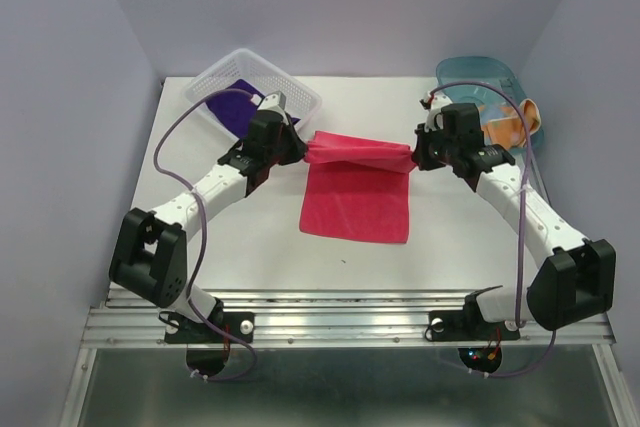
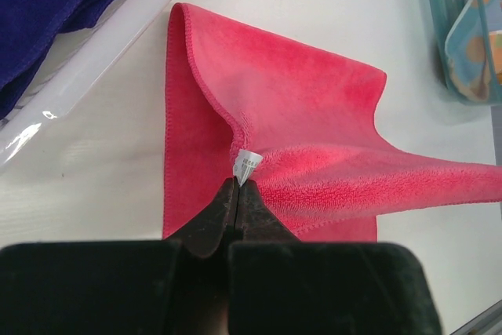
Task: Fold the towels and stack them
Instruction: Fold the towel
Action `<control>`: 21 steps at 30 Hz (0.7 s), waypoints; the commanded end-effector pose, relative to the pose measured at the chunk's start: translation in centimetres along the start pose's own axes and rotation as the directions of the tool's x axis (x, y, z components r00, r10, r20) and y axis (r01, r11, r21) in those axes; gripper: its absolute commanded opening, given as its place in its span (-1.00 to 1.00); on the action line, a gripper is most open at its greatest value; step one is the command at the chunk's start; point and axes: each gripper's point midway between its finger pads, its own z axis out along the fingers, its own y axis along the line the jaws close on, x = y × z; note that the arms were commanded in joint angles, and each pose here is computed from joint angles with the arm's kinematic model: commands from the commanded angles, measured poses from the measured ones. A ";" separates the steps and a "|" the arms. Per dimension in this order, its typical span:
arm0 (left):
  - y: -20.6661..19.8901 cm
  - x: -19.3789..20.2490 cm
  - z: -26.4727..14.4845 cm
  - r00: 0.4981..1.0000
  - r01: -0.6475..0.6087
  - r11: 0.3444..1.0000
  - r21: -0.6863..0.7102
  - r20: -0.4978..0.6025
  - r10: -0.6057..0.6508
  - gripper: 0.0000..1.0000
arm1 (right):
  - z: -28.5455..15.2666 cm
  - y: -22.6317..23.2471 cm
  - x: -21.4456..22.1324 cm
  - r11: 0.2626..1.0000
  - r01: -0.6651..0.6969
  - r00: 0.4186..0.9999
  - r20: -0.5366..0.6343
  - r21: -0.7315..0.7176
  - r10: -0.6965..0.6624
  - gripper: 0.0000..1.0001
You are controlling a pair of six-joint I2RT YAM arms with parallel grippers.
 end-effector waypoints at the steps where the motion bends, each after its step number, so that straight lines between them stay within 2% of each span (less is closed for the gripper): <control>1: -0.7 -1.0 -1.2 0.998 0.017 0.999 0.032 0.053 -0.019 -1.00 | -1.2 0.7 -0.7 1.000 -0.001 0.999 0.043 -0.013 0.001 -0.99; 12: 2.5 4.5 -0.9 0.998 0.049 0.998 -0.027 -0.043 -0.050 -1.00 | 0.3 1.9 5.7 0.998 -0.046 0.996 -0.083 -0.032 0.043 -0.99; 21: 2.9 7.5 -1.3 0.992 0.069 0.997 -0.023 -0.106 -0.071 -1.00 | -0.5 2.1 7.0 0.997 -0.072 0.992 -0.107 -0.004 0.071 -0.99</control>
